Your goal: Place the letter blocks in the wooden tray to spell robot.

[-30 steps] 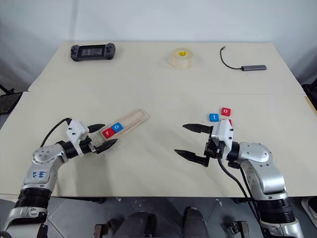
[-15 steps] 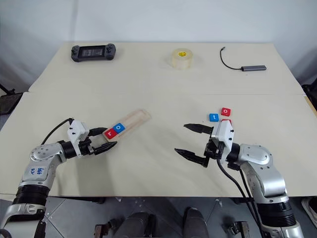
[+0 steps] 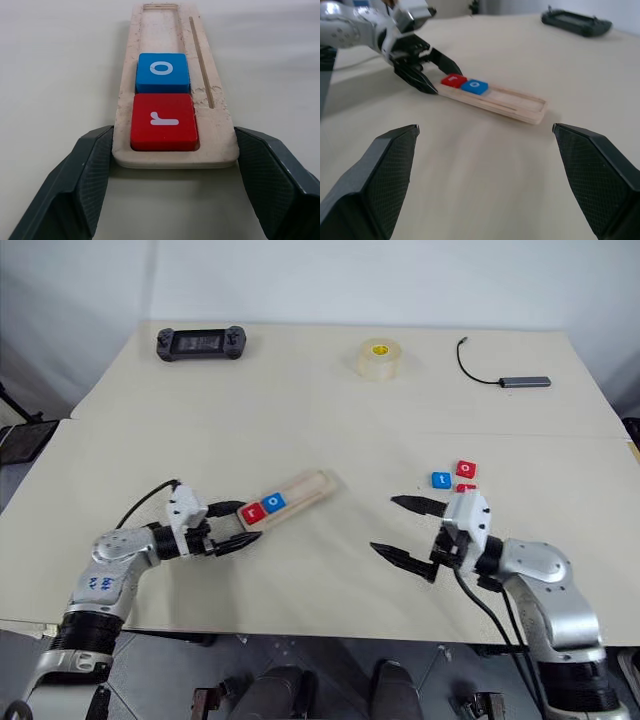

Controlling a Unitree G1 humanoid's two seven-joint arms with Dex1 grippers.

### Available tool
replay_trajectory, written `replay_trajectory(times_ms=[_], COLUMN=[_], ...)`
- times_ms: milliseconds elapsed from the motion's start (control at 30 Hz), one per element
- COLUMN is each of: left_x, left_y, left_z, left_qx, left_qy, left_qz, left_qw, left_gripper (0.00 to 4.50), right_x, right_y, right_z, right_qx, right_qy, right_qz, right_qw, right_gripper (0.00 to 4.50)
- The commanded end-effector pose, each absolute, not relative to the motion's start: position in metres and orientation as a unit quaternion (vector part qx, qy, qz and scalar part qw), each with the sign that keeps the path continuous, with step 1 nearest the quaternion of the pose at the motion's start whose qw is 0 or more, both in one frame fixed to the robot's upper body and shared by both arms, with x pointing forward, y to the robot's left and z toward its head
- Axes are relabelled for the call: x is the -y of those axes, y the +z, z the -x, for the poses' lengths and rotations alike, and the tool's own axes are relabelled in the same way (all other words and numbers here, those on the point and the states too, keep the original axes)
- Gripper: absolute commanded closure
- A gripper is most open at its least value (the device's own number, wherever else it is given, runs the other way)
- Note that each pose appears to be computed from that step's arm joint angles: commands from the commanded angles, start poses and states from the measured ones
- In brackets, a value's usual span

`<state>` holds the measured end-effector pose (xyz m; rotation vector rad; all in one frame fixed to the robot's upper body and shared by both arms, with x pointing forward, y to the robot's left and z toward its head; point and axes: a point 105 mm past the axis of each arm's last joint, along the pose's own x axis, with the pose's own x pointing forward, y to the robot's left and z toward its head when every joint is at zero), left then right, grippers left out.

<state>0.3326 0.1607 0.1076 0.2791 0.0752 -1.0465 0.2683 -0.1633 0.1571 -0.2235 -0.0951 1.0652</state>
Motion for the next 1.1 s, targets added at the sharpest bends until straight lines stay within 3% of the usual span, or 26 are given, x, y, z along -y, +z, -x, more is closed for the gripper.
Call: replay_trajectory(times_ms=[33, 233, 433, 833, 933, 1100], left_x=[-0.129, -0.084, -0.062, -0.083, -0.083, -0.102], left_y=[0.120, 0.109, 0.108, 0.103, 0.104, 0.120], left_z=[-0.332, -0.343, -0.344, -0.345, -0.344, -0.347], left_qx=[-0.025, -0.047, -0.047, -0.065, -0.054, 0.001], left_qy=[-0.555, -0.612, -0.654, -0.669, -0.670, -0.634], left_qz=[-0.172, -0.208, -0.214, -0.214, -0.206, -0.190], left_qw=[0.813, 0.762, 0.724, 0.709, 0.711, 0.750], left_gripper=[1.09, 1.09, 1.09, 1.09, 0.12, 0.05], right_x=[0.183, 0.222, 0.236, 0.240, 0.246, 0.273], right_y=[0.166, 0.155, 0.148, 0.140, 0.136, 0.136], right_z=[-0.256, -0.236, -0.221, -0.209, -0.208, -0.209], right_qx=[0.047, 0.006, -0.013, -0.021, -0.021, 0.006], right_qy=[0.484, 0.418, 0.388, 0.373, 0.356, 0.265], right_qz=[0.121, 0.124, 0.122, 0.113, 0.111, 0.097], right_qw=[0.865, 0.900, 0.914, 0.921, 0.928, 0.959], right_gripper=[0.00, 0.00, 0.00, 0.00, 0.00, 0.00])
